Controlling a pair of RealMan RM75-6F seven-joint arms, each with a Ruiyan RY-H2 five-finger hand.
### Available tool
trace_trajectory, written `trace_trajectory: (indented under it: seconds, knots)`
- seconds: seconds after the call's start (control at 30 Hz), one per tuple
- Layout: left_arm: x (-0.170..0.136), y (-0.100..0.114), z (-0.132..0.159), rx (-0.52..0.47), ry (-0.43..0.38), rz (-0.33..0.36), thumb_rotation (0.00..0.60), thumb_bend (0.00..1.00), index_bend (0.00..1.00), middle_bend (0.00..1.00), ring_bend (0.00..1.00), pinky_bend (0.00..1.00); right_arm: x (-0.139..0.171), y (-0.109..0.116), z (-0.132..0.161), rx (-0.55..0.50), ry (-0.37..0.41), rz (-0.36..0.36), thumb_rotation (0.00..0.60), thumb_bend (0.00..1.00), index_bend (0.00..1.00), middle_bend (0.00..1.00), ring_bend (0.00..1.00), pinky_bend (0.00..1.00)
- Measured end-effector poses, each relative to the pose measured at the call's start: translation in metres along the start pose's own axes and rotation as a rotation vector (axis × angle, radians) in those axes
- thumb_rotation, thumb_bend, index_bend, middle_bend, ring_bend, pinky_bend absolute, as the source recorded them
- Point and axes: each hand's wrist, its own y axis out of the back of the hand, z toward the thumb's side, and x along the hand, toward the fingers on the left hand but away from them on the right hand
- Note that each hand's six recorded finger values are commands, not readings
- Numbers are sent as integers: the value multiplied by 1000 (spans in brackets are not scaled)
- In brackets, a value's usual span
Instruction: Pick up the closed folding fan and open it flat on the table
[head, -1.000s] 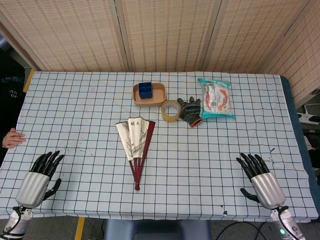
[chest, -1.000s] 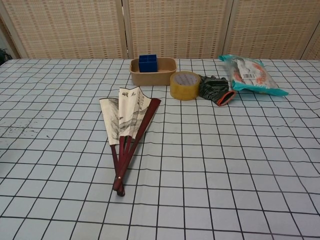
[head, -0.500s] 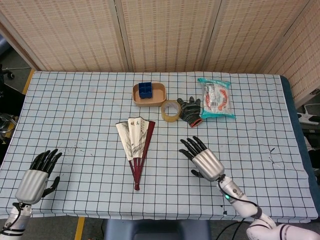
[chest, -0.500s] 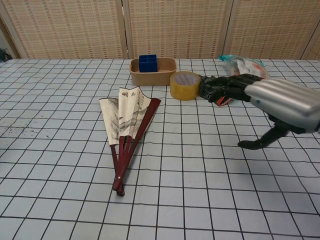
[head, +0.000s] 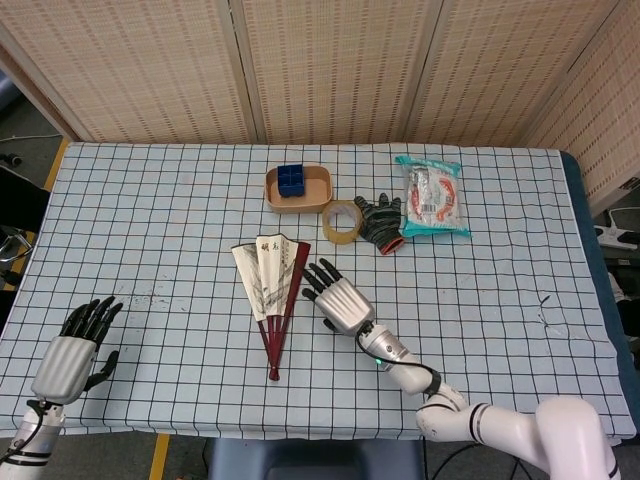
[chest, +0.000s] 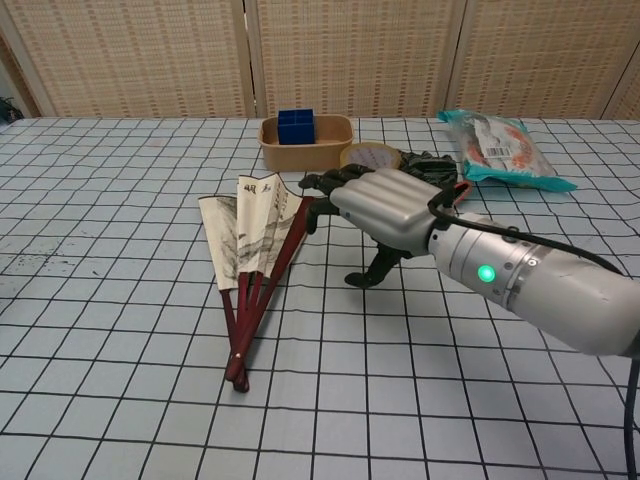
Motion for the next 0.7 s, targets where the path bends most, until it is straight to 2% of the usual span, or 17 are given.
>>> trace_trajectory:
  seconds: [0.3, 0.5, 0.7]
  knots:
    - [1, -1, -2, -3, 8, -2, 600, 451, 0, 0, 0, 93, -41, -7, 32, -17, 19, 9, 600, 194, 343, 0, 0, 0]
    - [1, 0, -4, -7, 11, -3, 600, 451, 0, 0, 0, 93, -46, -16, 37, -18, 6, 23, 600, 201, 352, 0, 0, 0]
    - [2, -2, -4, -10, 14, -8, 600, 450, 0, 0, 0, 93, -49, -25, 36, -62, -22, 33, 600, 227, 384, 0, 0, 0]
